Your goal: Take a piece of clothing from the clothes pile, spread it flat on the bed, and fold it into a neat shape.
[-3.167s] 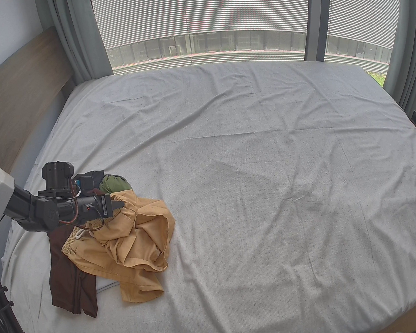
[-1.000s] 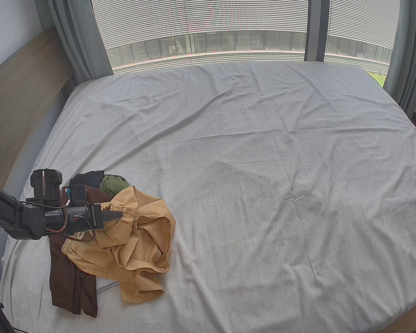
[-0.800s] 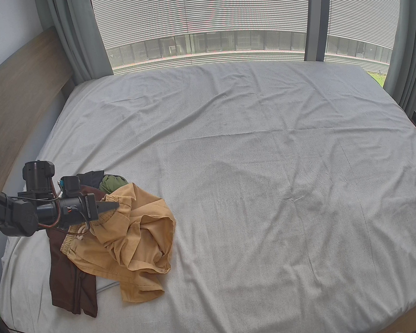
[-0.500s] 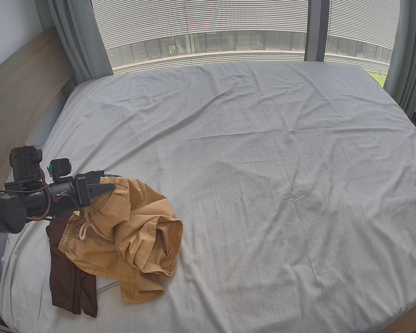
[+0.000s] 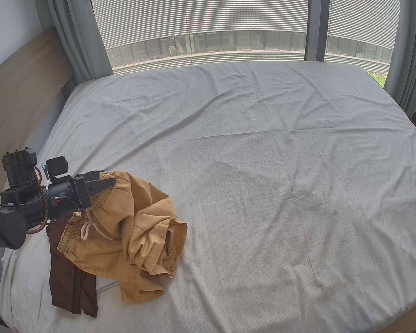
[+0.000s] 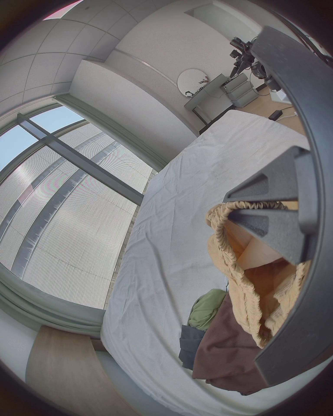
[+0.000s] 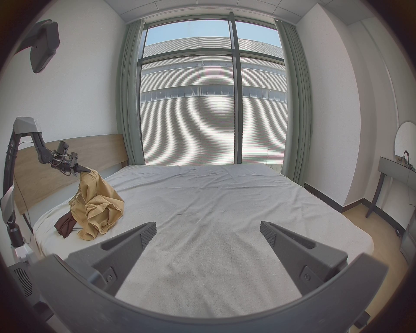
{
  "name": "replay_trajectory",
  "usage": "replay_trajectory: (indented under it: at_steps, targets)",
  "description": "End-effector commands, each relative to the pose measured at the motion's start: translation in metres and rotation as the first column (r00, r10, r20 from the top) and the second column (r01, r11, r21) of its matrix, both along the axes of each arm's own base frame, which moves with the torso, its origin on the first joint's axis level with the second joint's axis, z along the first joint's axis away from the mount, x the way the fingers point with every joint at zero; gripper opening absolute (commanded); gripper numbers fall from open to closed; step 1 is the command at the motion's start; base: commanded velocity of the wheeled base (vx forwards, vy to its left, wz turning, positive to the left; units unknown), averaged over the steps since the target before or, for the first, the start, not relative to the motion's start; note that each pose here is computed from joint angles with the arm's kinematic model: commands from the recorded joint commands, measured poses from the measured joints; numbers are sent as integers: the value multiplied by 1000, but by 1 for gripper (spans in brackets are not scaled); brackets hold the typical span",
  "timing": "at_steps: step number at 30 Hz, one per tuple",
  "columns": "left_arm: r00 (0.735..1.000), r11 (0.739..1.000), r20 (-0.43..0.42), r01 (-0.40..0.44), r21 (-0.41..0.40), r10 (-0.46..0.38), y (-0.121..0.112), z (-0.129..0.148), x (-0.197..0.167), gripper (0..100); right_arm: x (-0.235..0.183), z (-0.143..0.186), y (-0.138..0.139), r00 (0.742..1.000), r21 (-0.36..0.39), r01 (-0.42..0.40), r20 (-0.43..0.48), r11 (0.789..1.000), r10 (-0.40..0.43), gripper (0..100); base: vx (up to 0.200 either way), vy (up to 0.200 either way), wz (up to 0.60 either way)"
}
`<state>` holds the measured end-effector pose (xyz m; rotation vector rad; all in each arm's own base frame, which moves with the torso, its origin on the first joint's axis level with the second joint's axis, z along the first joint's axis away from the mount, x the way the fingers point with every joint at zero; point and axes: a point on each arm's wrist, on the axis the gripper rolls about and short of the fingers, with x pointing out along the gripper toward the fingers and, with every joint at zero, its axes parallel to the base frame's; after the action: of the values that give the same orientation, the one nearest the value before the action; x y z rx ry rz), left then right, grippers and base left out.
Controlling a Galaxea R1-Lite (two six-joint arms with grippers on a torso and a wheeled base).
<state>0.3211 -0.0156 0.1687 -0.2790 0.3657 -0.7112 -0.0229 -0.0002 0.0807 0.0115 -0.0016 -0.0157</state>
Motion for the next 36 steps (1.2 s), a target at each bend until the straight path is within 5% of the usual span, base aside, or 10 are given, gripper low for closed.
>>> replay_trajectory:
  at_steps: [1,13,25,36]
  targets:
    - [999,999,-4,33,-1,-33,-11,0,-6,0,0,-5,0,1000,2,1,-1,1000,-1,100,0,0,0]
    - [999,998,-2,46,-48,-46,-20,13,-16,0,0,-5,0,1000,2,0,0,1000,0,100,0,0,0]
    - [995,957,72,85,-276,-68,-67,50,-24,0,0,-5,0,1000,1,0,-1,1000,0,100,0,0,0]
    - [989,945,118,119,-304,-87,-87,68,-18,0,0,-5,0,1000,2,0,0,1000,0,100,0,0,0]
